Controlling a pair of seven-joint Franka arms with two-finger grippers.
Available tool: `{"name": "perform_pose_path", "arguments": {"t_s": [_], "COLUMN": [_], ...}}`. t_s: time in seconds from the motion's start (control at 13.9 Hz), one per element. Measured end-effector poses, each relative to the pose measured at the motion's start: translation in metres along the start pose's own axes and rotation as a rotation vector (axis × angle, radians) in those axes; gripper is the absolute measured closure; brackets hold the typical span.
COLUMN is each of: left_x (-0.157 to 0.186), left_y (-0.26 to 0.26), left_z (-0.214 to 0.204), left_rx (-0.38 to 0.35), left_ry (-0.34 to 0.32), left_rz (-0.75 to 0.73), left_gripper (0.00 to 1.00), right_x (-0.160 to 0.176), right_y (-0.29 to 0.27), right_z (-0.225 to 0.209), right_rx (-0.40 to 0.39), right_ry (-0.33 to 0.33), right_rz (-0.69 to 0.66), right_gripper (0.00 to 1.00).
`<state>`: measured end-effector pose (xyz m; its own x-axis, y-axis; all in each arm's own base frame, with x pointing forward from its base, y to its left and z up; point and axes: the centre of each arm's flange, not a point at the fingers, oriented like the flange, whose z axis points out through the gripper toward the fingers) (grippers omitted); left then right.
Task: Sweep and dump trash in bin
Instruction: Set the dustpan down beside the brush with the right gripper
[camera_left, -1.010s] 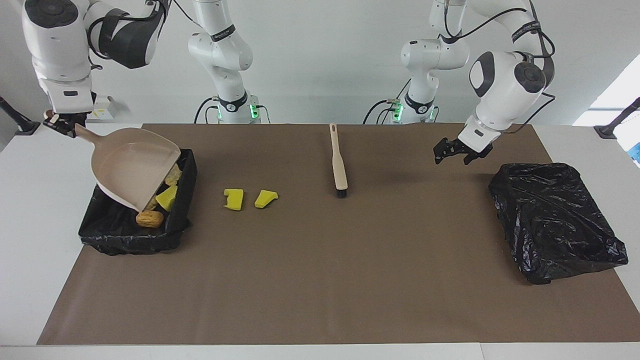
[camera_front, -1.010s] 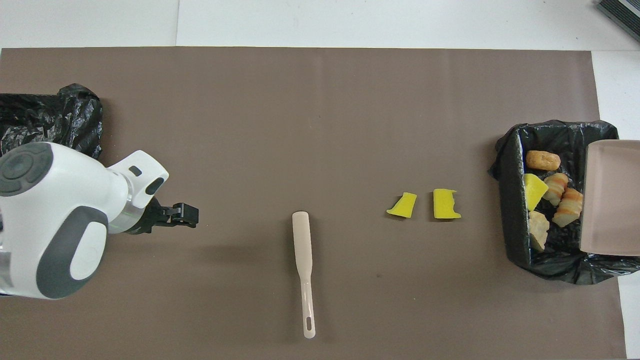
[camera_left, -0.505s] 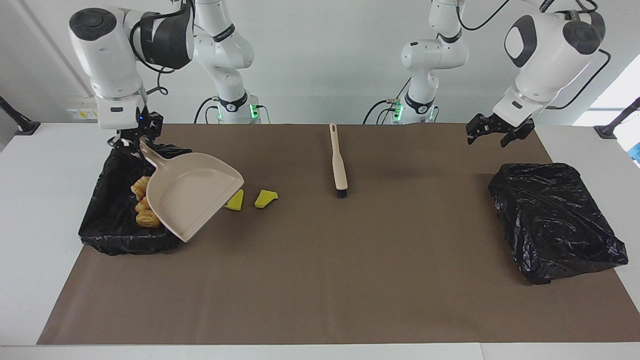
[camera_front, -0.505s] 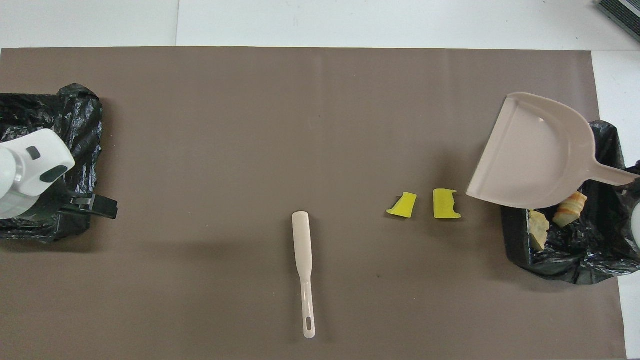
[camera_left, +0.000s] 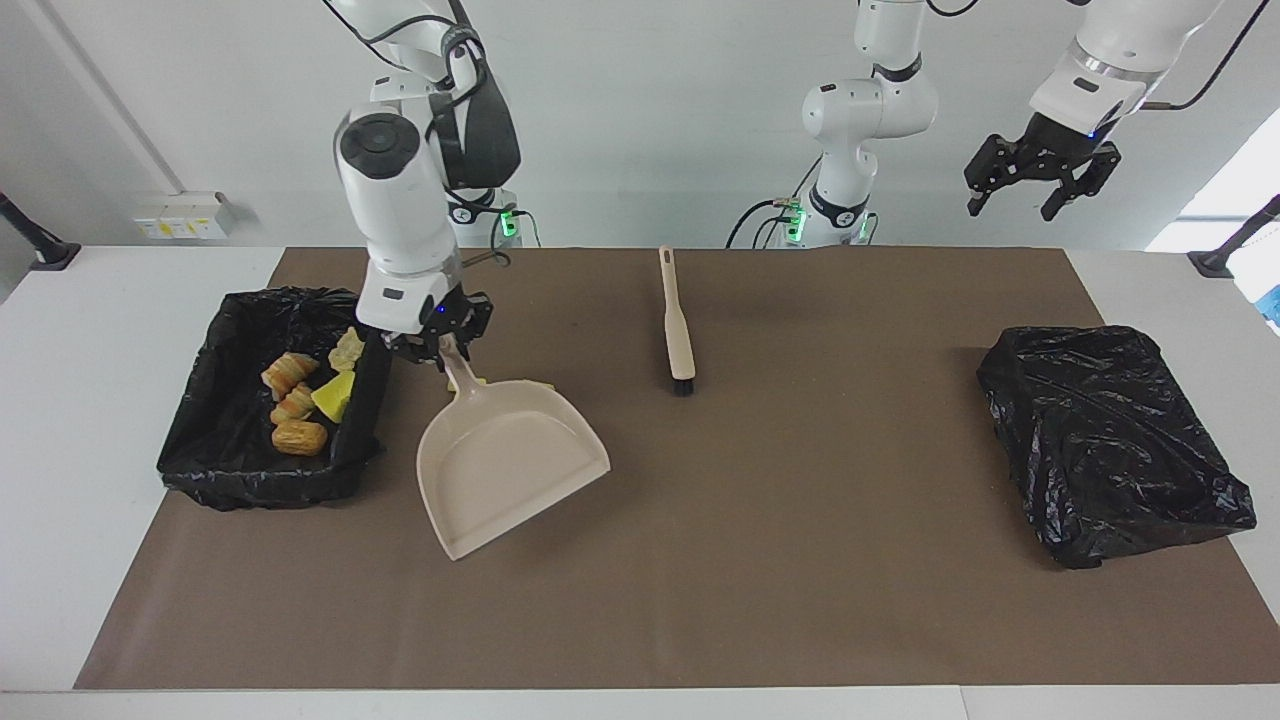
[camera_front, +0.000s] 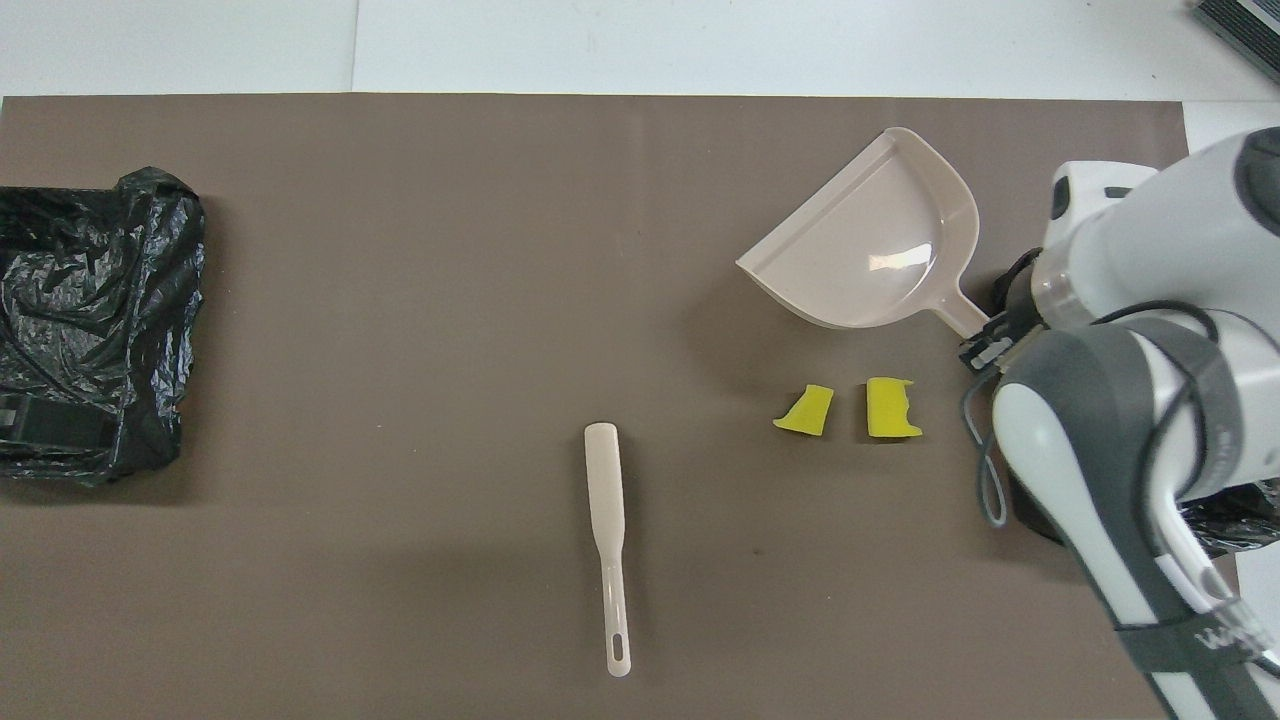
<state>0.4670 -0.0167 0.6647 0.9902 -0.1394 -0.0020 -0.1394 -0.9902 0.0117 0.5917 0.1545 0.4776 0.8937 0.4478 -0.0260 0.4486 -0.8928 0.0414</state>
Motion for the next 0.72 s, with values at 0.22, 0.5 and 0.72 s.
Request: {"name": "perform_pose_path", "arguments": {"t_s": [0.22, 0.5, 0.72], "left_x": [-0.001, 0.0, 0.0], "left_y": [0.001, 0.0, 0.001], "left_z": [0.0, 0.001, 0.001], "left_rx": [0.0, 0.0, 0.0], "left_ry": [-0.001, -0.003, -0.003], "left_rz": [0.0, -0.001, 0.001], "left_gripper": [0.0, 0.0, 0.0], "right_x": [0.032, 0.072, 0.106], "right_y": [-0.061, -0.159, -0.217], "right_z": [0.013, 0.034, 0.074], "right_rx": [0.013, 0.049, 0.073], "right_ry": [0.028, 0.071, 0.082], "right_rz": [0.159, 0.348, 0.425], "right_gripper": [0.68, 0.68, 0.68]}}
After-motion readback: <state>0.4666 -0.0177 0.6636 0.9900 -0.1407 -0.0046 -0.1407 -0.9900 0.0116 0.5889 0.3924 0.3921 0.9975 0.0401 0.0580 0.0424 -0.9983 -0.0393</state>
